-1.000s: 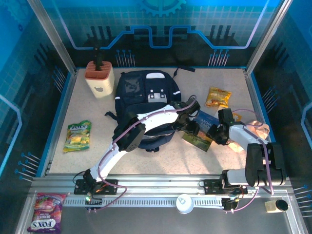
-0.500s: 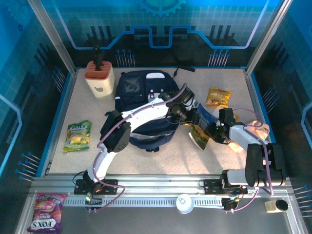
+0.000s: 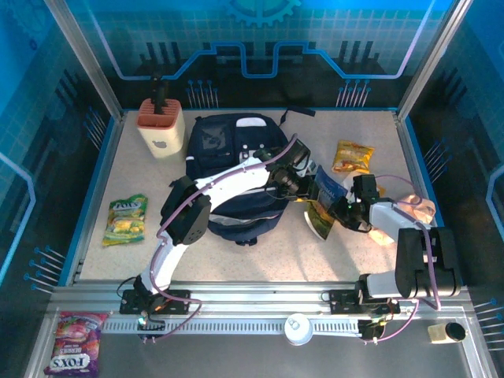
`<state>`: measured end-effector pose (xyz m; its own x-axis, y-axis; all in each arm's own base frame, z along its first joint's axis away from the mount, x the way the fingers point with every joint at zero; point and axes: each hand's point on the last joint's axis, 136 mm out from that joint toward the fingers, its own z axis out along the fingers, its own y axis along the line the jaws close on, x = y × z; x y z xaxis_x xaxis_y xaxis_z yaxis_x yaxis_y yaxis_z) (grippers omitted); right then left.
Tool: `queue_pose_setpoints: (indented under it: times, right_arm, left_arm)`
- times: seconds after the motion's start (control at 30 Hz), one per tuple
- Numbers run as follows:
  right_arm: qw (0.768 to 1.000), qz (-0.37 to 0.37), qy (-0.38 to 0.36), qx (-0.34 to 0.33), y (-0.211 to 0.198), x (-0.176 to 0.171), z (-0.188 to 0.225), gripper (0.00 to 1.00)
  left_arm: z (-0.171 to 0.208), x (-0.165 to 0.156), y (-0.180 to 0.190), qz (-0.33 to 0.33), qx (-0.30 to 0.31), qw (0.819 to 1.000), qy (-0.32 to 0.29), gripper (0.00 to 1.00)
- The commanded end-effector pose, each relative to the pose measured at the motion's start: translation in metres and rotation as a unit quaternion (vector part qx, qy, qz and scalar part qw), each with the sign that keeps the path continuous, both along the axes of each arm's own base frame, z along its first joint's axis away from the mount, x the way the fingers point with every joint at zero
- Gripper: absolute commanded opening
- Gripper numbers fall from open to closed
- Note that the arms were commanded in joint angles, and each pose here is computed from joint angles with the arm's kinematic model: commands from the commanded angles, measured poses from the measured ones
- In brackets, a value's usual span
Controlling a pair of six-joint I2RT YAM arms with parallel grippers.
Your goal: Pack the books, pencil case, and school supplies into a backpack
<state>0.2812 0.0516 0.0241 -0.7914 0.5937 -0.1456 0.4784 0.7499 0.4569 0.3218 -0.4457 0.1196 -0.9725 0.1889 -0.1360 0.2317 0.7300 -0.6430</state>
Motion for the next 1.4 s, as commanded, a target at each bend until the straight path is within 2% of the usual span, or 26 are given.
queue_pose_setpoints:
  times: [0.0, 0.2, 0.33, 0.47, 0.57, 0.67, 0.8, 1.0, 1.2, 1.37]
  right_arm:
    - [0.999, 0.029, -0.016, 0.039, 0.022, 0.007, 0.006, 0.28]
    - [0.999, 0.028, -0.025, 0.038, 0.022, 0.010, 0.010, 0.28]
    - [0.999, 0.022, -0.027, 0.026, 0.018, 0.010, 0.012, 0.29]
    - [1.000, 0.006, -0.028, -0.002, 0.007, 0.007, 0.016, 0.38]
    - [0.999, -0.001, -0.045, -0.004, 0.003, 0.008, 0.026, 0.47]
    - [0.997, 0.002, -0.078, 0.017, 0.009, 0.013, 0.041, 0.53]
    - [0.986, 0.015, -0.141, 0.090, 0.031, 0.024, 0.071, 0.59]
    - [0.969, 0.026, -0.192, 0.155, 0.059, 0.034, 0.106, 0.71]
    - [0.949, 0.035, -0.218, 0.224, 0.110, 0.042, 0.133, 0.80]
    - [0.931, 0.032, -0.222, 0.289, 0.162, 0.046, 0.148, 0.86]
  left_arm:
    - [-0.017, -0.008, -0.002, -0.001, 0.008, 1.000, 0.026, 0.30]
    - [-0.020, -0.001, 0.009, 0.005, 0.027, 0.999, 0.015, 0.26]
    - [-0.014, 0.009, 0.016, 0.012, 0.025, 1.000, 0.004, 0.13]
    - [0.014, 0.018, 0.023, 0.018, -0.005, 1.000, -0.017, 0.01]
    - [0.041, 0.024, 0.034, 0.031, -0.035, 0.998, -0.034, 0.00]
    - [0.067, 0.034, 0.052, 0.061, -0.070, 0.995, -0.045, 0.00]
    - [0.089, 0.049, 0.085, 0.119, -0.108, 0.986, -0.054, 0.00]
    - [0.108, 0.069, 0.145, 0.228, -0.138, 0.960, -0.086, 0.00]
    - [0.112, 0.075, 0.195, 0.346, -0.157, 0.918, -0.114, 0.00]
    - [0.117, 0.071, 0.219, 0.411, -0.169, 0.886, -0.132, 0.00]
